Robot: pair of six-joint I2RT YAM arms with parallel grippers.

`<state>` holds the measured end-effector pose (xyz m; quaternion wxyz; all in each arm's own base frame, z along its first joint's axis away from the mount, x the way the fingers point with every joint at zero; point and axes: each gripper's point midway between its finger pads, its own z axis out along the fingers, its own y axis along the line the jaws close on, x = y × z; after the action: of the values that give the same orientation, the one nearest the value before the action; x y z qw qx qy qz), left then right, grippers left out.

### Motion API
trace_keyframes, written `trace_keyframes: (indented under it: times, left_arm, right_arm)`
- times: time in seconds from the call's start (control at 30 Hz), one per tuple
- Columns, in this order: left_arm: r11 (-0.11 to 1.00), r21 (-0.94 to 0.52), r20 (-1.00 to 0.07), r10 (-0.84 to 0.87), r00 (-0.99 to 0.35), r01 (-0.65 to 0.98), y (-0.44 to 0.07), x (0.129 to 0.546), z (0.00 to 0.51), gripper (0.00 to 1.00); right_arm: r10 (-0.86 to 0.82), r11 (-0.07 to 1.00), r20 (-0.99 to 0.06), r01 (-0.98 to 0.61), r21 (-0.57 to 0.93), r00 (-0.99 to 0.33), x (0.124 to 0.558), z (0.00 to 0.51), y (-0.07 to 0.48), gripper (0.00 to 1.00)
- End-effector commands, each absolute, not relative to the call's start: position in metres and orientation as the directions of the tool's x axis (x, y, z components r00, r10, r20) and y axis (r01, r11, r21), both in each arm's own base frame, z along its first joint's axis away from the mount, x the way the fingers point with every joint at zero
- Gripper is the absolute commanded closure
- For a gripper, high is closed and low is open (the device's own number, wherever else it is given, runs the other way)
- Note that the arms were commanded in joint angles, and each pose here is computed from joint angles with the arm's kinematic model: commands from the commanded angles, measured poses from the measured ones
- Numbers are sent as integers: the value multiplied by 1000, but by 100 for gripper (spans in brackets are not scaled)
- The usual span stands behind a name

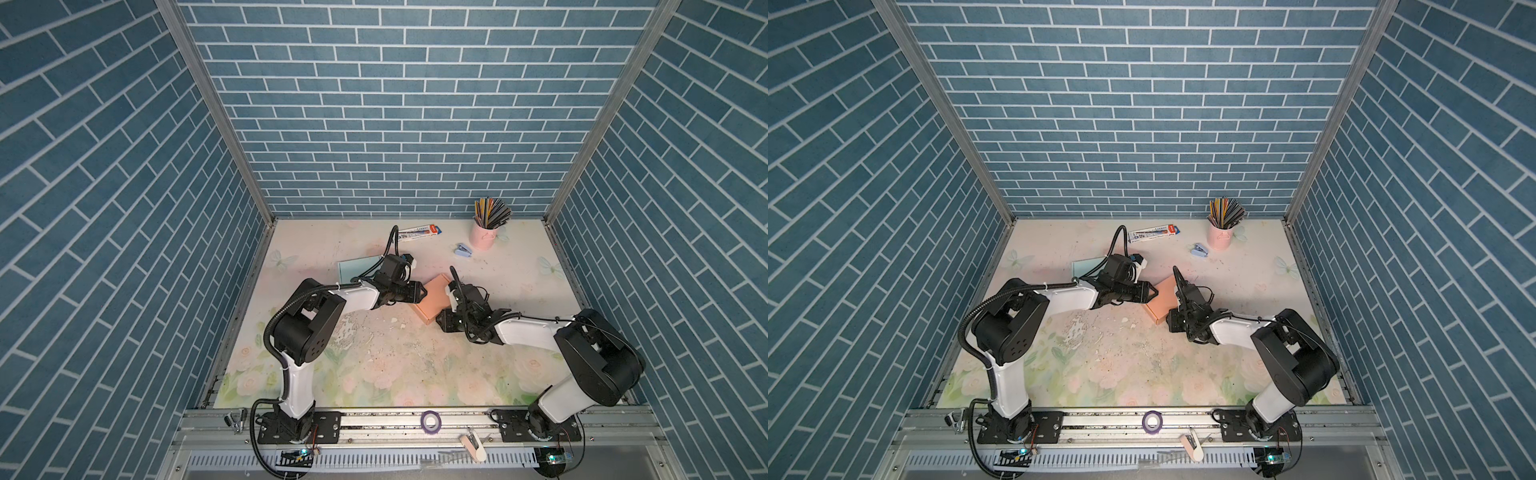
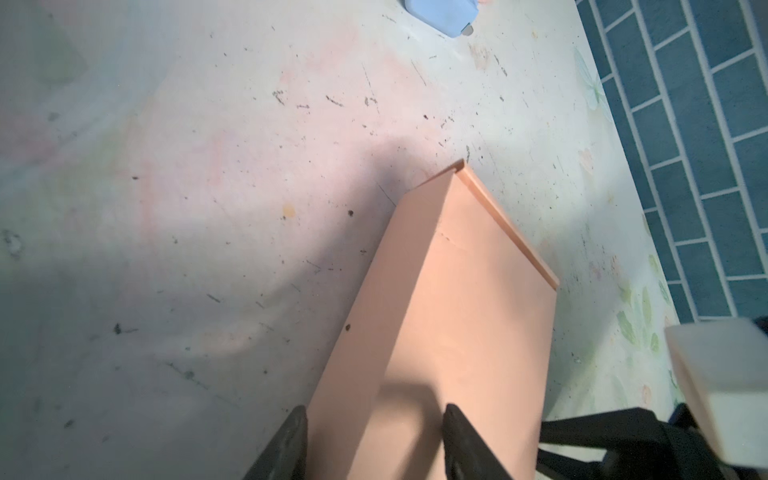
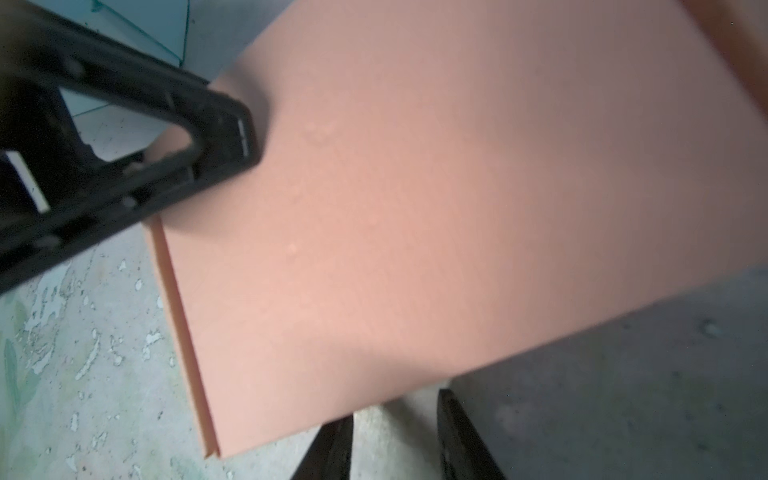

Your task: Fold the paper box

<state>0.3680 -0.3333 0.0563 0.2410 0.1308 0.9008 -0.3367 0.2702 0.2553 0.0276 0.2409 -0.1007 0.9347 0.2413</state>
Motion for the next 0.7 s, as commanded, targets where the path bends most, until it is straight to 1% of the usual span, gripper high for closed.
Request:
trace_keyframes:
  times: [0.0, 0.1, 0.27, 0.4, 0.53, 0.6, 0.67]
  left_arm:
    - [662, -610, -456, 157, -876, 436, -361, 324, 58, 48]
    - [678, -597, -449, 160, -879, 428, -355, 328, 52, 48]
    - [705, -586, -436, 140, -889, 398, -336, 330, 43, 48]
    - [722, -560, -445, 151, -883, 406, -325, 326, 45, 44]
    - [710, -569, -463, 139, -875, 414, -321, 330, 57, 41]
    - [703, -569, -478, 137, -867, 425, -322, 335, 65, 40]
    - [695, -566, -490, 149, -859, 443, -326, 340, 71, 39]
  right_arm:
    - [-61, 801, -524, -355, 482, -850, 269, 45, 292, 65]
    - [-80, 801, -510, -360, 479, -857, 257, 41, 292, 64]
    - [-35, 845, -491, -288, 450, -871, 244, 30, 261, 64]
    - [12, 859, -488, -241, 452, -873, 237, 34, 236, 65]
    - [52, 867, -490, -204, 454, -870, 234, 43, 216, 65]
    - [85, 871, -498, -178, 457, -863, 239, 47, 205, 67]
    - [101, 875, -509, -167, 454, -855, 244, 51, 196, 72]
